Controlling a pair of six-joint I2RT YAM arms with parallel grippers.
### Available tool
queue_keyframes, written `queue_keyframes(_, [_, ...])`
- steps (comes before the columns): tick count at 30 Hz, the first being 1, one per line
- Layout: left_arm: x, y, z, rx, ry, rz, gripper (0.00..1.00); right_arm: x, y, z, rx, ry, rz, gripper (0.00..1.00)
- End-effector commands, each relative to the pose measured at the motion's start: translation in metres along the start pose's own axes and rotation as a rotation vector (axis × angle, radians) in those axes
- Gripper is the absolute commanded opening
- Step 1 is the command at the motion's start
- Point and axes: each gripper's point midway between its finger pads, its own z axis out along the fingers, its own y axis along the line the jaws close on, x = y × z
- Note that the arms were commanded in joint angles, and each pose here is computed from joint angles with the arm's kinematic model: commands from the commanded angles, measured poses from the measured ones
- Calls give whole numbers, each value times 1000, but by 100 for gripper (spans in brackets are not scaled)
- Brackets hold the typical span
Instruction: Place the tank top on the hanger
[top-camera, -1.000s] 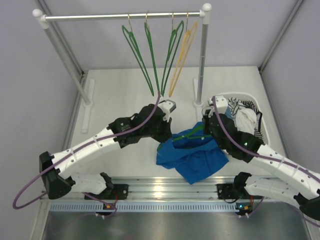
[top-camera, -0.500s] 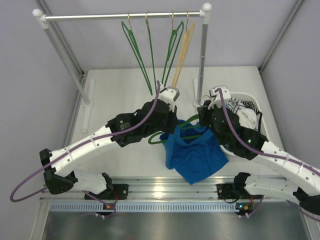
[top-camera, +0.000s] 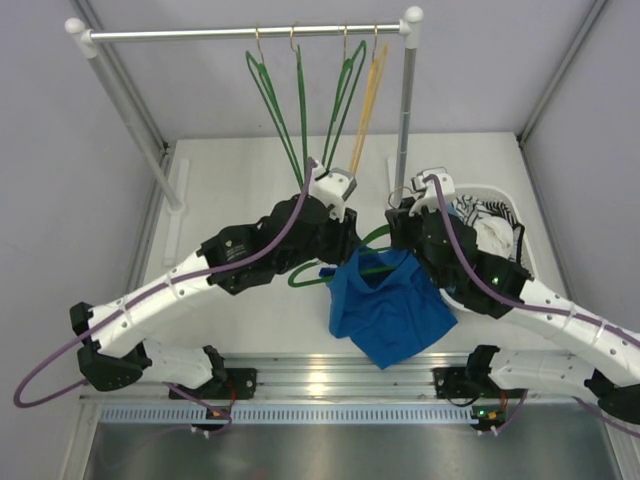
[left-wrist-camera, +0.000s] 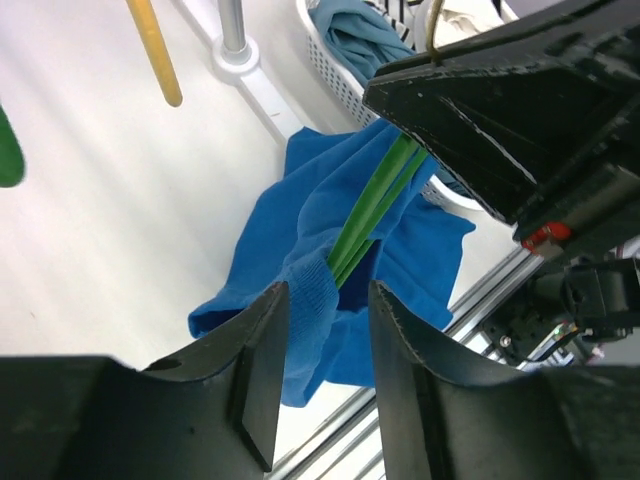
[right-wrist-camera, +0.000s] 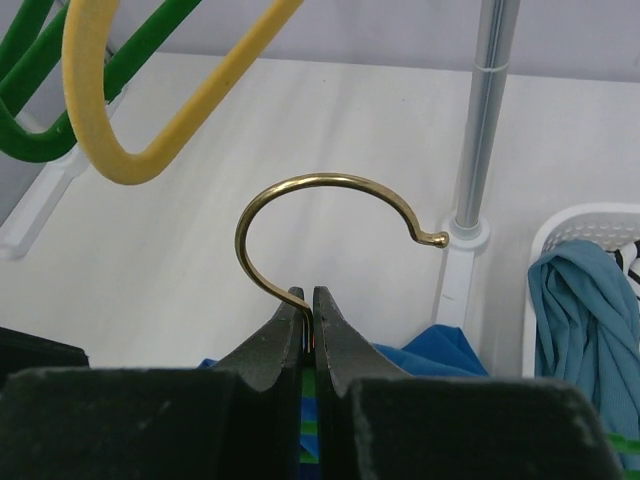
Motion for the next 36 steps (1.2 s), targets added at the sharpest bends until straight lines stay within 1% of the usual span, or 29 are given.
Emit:
queue_keyframes(1, [-25, -5, -39, 89, -93, 67, 44, -38, 9, -17, -71, -91, 60, 0])
queue_keyframes(2, [-22, -5, -44, 105, -79, 107, 46, -37, 13, -19, -102, -84, 49, 0])
queue_keyframes(5, [-15, -1, -55, 129, -70, 176, 48, -36, 19, -27, -168, -70, 40, 0])
queue_keyframes(8, [-5, -3, -64, 189, -62, 240, 51, -35, 24, -34, -218, -61, 37, 0])
queue_keyframes(9, [-2, -11, -66, 244, -61, 255, 52, -33, 23, -36, -222, -51, 32, 0])
queue_keyframes(12, [6, -17, -66, 295, -46, 293, 53, -35, 27, -39, -244, -41, 21, 0])
queue_keyframes(13, [10, -24, -67, 341, -34, 302, 53, -37, 28, -40, -249, -36, 15, 0])
queue_keyframes(22, [32, -32, -45, 390, 34, 340, 53, -45, 43, -41, -286, -21, -19, 0])
queue_keyframes(30, [43, -32, -31, 393, 48, 355, 53, -47, 54, -40, -307, -14, -32, 0])
queue_keyframes(36, [57, -27, -24, 386, 65, 352, 50, -53, 57, -43, -318, -19, -32, 0])
